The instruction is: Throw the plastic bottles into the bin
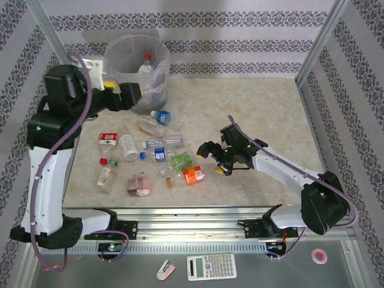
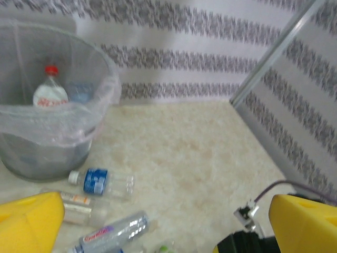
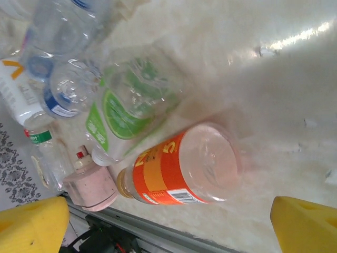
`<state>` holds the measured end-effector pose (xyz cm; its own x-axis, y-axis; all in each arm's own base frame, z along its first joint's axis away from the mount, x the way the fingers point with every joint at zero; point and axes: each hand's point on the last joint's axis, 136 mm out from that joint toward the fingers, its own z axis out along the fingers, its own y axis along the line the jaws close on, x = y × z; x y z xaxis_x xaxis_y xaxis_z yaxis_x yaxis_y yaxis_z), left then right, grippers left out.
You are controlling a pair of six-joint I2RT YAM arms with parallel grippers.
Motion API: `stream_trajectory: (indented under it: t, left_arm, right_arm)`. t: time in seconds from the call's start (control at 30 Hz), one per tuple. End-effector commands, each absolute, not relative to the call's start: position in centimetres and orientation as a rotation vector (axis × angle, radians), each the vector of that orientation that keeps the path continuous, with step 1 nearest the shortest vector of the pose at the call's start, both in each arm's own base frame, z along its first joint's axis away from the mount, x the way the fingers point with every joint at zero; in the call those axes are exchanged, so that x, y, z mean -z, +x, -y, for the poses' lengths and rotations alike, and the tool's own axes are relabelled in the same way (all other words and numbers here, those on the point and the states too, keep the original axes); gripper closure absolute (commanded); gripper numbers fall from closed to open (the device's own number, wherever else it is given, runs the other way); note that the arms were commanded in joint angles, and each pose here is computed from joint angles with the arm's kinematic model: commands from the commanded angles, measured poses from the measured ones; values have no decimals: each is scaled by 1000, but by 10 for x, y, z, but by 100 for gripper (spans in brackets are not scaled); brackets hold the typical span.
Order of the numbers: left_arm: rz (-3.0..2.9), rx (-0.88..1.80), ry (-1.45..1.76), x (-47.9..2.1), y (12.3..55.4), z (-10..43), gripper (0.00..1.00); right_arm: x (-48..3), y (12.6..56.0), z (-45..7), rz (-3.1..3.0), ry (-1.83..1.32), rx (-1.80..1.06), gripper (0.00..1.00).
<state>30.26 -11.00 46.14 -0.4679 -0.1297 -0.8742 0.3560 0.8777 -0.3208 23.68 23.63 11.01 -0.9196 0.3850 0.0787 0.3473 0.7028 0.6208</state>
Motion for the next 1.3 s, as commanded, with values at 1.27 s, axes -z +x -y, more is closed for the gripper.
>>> stream_trajectory:
  t: [1.27]
  left_arm:
    - [-2049,707,366,-381,258,151,0]
  right_arm:
    - [-17,230,-259,-2844,1152,-644,20]
